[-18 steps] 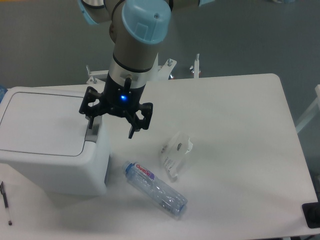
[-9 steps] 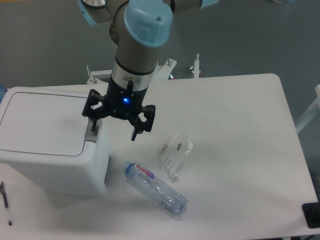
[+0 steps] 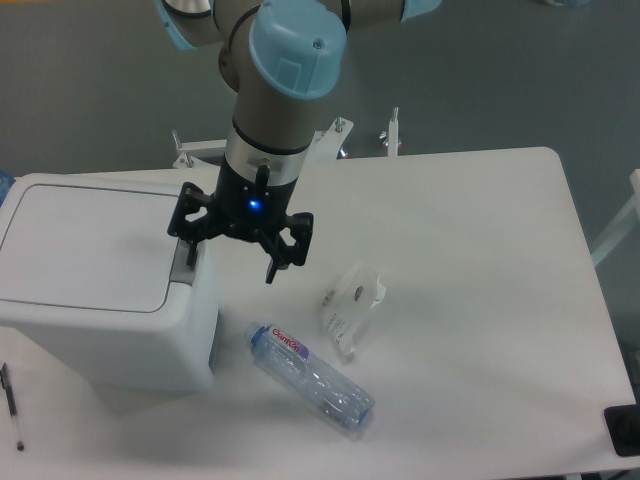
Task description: Open the trash can
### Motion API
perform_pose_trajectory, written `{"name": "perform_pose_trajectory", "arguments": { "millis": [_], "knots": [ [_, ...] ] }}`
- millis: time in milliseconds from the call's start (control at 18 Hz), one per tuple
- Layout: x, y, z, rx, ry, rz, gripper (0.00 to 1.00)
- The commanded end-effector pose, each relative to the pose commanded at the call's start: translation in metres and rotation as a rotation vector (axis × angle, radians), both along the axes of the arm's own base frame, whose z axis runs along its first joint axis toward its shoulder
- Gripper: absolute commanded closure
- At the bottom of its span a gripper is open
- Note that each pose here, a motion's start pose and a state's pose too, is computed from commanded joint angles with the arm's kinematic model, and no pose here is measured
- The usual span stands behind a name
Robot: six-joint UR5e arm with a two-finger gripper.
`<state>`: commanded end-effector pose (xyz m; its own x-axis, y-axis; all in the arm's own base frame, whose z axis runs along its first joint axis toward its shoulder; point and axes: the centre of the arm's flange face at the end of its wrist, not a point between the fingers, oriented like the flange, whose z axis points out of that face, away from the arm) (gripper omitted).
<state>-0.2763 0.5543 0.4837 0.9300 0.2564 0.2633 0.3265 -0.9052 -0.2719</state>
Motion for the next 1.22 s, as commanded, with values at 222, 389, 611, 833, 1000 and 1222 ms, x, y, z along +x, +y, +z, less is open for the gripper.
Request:
{"name": "perform_pose_trajectory", "arguments": {
  "millis": [222, 389, 611, 833, 1000, 1222],
  "knots": [
    [0.0, 0.0, 0.0, 0.001, 0.001, 0.001, 0.0],
    [0.0, 0.0, 0.0, 0.0, -0.001, 0.001, 0.0],
    [0.0, 0.0, -0.001, 0.0, -0.001, 0.001, 0.0],
    [-0.001, 0.001, -0.003, -0.003, -0.003, 0.001, 0.0],
    [-0.002, 0.001, -0.002, -0.003, -0.003, 0.004, 0.0],
    [-0.016, -0.005, 0.009, 0.01, 0.008, 0.029, 0.0]
  ]
}}
